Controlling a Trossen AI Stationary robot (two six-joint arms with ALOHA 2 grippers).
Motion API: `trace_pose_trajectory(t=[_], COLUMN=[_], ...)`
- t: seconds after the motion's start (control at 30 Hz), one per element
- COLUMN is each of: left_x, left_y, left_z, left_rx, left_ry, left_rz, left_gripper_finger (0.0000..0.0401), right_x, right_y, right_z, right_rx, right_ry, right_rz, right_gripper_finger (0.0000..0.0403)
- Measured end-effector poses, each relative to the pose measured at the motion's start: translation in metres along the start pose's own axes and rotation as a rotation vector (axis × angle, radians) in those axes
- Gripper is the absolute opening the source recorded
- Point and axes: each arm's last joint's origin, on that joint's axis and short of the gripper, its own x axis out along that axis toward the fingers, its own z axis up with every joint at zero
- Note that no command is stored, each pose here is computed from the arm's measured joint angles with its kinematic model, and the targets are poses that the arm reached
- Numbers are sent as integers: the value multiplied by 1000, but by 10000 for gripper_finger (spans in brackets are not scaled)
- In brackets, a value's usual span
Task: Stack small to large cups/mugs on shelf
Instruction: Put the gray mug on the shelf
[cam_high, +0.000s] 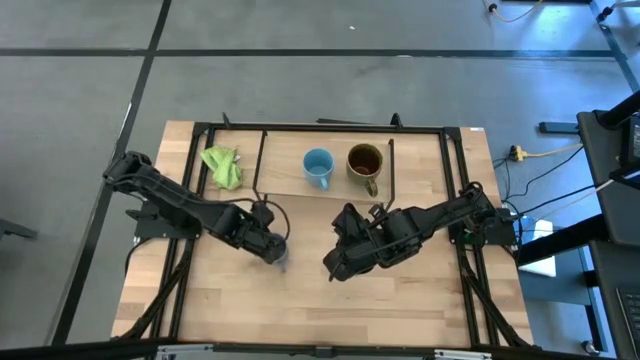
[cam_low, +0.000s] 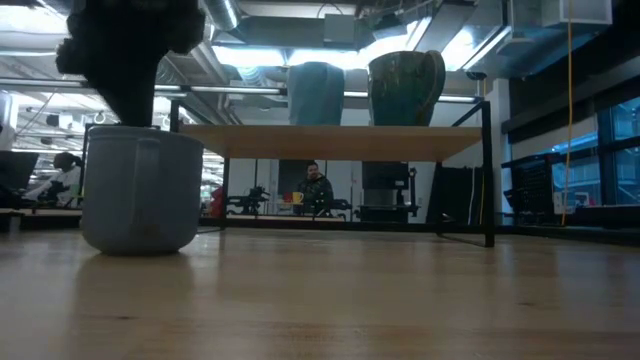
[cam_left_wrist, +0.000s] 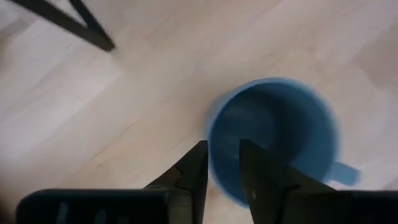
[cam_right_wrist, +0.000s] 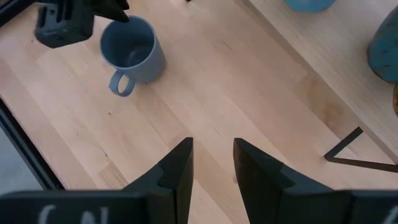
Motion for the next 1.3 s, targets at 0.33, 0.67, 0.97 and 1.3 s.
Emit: trace_pose_trajectory(t=[0.33,0.67,0.97,1.3], left_x=[10,23,16,16], left_y=[4,-5,-3,-3], left_z=[-5,-7,-6,-5], left_rx=[4,33,29,35], left_ry=[30,65,48,36], left_rz=[6,4,-18,-23], left_gripper_finger=[110,108,110,110], right_x=[0,0,0,1], right_y=[0,-1,-1,-1], right_z=[0,0,0,1], right_rx=[-22,-23,-20,-20], right_ry=[2,2,7,8], right_rz=[-4,-5,-4,-5], right_gripper_finger=[116,116,116,116])
